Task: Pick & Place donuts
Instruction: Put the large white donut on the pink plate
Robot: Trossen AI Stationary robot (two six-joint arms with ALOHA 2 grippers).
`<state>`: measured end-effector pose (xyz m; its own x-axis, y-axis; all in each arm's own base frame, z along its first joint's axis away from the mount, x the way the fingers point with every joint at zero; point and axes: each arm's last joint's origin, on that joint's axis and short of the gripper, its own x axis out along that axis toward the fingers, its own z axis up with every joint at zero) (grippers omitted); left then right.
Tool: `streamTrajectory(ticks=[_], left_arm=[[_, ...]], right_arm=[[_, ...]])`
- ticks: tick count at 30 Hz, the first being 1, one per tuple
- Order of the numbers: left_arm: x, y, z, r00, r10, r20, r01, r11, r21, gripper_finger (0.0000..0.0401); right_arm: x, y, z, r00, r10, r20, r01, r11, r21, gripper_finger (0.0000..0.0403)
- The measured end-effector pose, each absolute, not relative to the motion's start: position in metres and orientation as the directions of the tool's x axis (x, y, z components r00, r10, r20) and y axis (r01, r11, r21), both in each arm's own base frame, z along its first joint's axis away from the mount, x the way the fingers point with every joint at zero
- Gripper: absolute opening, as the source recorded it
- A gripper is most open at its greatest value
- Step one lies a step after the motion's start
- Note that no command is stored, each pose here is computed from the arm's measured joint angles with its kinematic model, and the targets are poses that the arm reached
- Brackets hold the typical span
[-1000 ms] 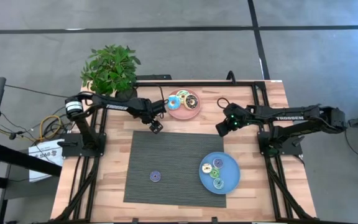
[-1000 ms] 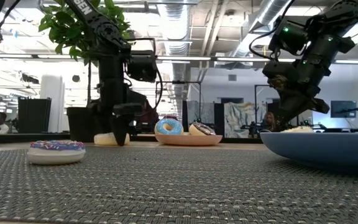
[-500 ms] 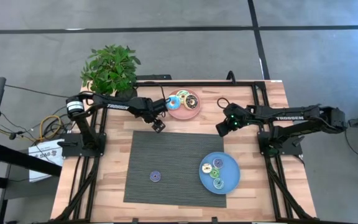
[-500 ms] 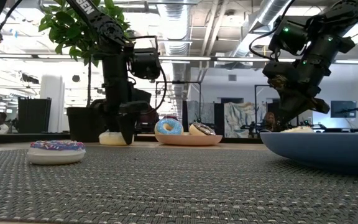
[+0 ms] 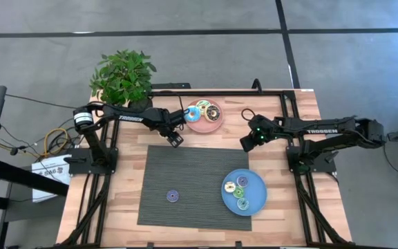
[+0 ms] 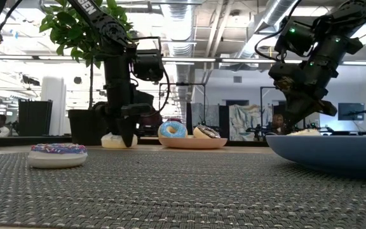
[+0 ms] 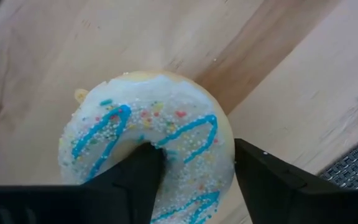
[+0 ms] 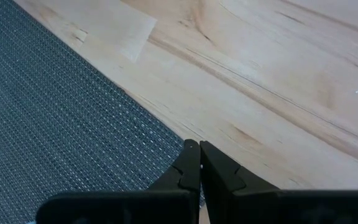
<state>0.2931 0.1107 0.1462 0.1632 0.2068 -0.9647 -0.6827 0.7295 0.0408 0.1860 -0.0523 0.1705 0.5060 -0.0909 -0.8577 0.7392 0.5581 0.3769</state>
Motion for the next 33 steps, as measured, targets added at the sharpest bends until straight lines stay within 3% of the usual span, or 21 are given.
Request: streamTrajectory(ticks=[21, 33], left_arm=[[0.291, 0.110, 0.147, 0.142, 0.194, -0.971, -0.697, 0.716, 0.041, 0.0136], [0.320, 0.111, 0.191, 0.246, 0.180, -0.952, -0.616, 0.787, -0.010, 0.0134]], right_arm=[[0.186, -0.052, 0.170, 0.506, -0.092, -0.858, 0.739, 0.558, 0.377, 0.0001], [0.186, -0.052, 0.170, 0.504, -0.094, -0.858, 0.737, 0.564, 0.372, 0.0001]])
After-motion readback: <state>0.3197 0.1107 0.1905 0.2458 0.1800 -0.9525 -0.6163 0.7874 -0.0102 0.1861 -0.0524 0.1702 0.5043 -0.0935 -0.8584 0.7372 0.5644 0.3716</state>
